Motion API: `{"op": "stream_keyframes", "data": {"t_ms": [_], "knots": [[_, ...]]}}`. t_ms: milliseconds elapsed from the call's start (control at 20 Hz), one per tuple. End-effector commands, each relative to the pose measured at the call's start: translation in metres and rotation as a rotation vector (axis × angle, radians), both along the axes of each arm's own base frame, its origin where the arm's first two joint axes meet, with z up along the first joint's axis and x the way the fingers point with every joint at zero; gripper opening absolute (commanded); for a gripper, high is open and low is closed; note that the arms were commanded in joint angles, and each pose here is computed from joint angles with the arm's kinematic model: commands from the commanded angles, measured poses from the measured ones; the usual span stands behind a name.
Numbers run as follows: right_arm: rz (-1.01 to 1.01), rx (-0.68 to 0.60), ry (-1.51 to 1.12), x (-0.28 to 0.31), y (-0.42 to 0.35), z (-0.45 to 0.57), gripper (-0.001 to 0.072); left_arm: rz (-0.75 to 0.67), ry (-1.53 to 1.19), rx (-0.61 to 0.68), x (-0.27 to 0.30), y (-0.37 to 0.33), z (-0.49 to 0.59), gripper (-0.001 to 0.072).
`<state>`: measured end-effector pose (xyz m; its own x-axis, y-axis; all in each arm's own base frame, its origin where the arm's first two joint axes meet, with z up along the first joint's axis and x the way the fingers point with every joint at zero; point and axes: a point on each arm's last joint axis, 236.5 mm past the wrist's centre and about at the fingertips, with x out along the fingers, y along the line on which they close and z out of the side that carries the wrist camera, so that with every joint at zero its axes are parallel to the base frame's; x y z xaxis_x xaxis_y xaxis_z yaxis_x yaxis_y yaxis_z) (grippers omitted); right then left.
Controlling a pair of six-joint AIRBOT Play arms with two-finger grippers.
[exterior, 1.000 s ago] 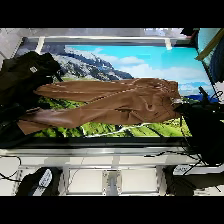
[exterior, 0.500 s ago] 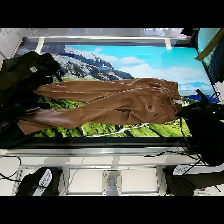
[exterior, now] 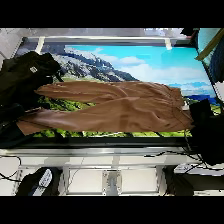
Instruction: Fold the clothes and pants, and hang the long-sleeved shirts on hangers.
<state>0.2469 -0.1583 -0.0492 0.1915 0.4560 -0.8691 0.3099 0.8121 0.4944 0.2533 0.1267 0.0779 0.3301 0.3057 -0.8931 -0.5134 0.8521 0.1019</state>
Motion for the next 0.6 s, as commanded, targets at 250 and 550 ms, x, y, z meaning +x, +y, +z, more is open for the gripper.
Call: {"op": "stream_keyframes", "data": {"t_ms": [250,550], "knots": [[-0.168,0.004,-0.03,-0.026,-0.019,0.015,0.003,0.004,0.007,0.056,-0.002,0.012,0.004,0.0011],[-0.17,-0.08,0.201,-0.078,-0.013,-0.041,0.003,0.047,0.19,0.15,-0.031,0.039,-0.007,0.0012]]}}
